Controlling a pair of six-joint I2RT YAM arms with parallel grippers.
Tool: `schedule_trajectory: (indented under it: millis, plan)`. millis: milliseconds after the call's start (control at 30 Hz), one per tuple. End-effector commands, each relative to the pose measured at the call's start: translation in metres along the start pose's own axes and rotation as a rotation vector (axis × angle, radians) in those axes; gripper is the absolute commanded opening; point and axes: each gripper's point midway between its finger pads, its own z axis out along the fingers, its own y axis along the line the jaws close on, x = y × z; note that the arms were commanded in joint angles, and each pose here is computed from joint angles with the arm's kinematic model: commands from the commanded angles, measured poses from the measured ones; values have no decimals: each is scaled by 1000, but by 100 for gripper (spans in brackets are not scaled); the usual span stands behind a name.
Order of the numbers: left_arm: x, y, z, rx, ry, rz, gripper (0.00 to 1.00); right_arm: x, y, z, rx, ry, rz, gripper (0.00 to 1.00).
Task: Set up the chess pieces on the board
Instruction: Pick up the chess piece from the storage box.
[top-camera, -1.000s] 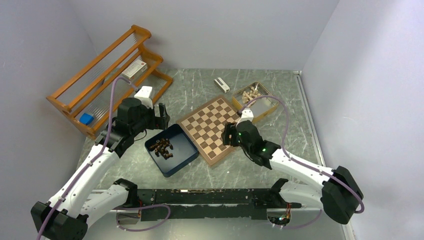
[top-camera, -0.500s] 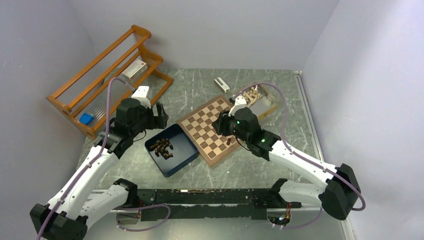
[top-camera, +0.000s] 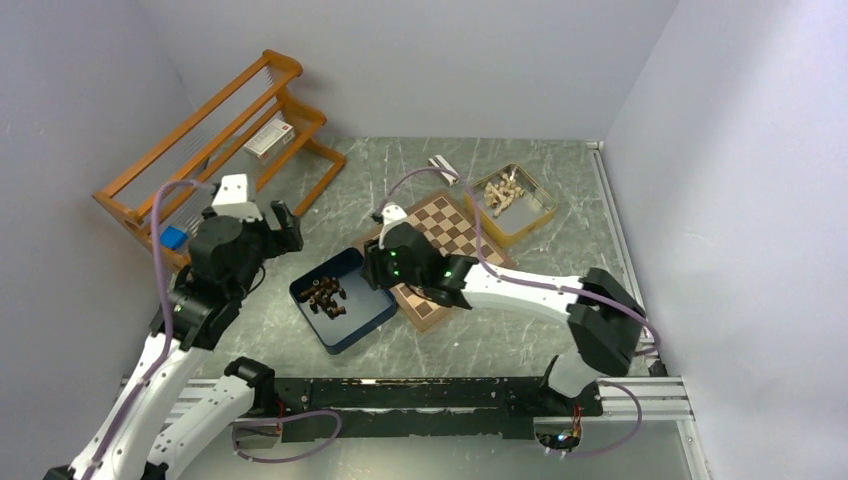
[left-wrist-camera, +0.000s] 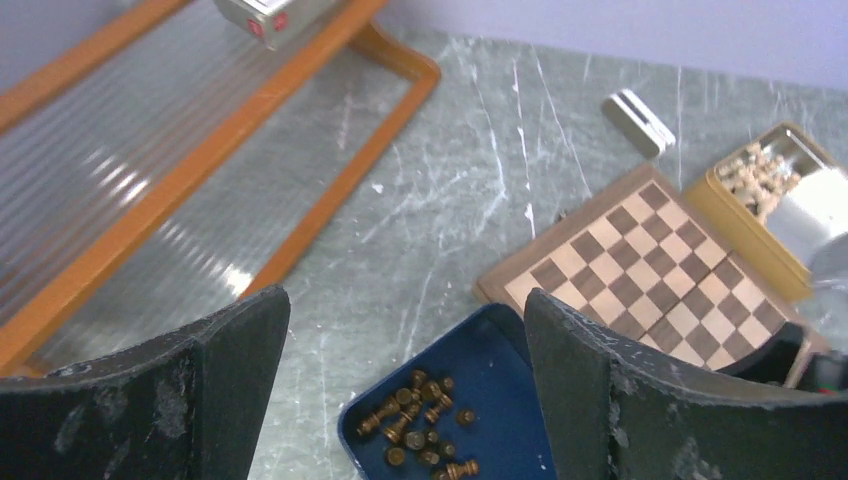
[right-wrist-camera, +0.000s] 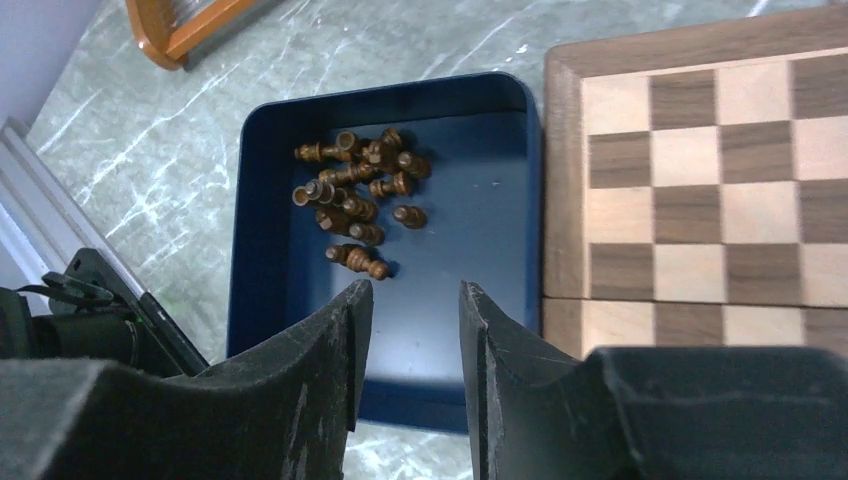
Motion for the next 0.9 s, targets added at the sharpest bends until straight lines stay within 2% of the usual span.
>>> schedule_trajectory:
  millis: [0,433,867]
  plan:
    - [-11,26,-13,-116,-91,-26,92,-3,20,25,-28,-9,-8,41]
    - [-15,29,-20,-135,-109,-23,93,39,37,89,-21,112,-69,39]
    - [-16,29,-22,-134,-117,-22,93,69,30,110,20,185,-105,36]
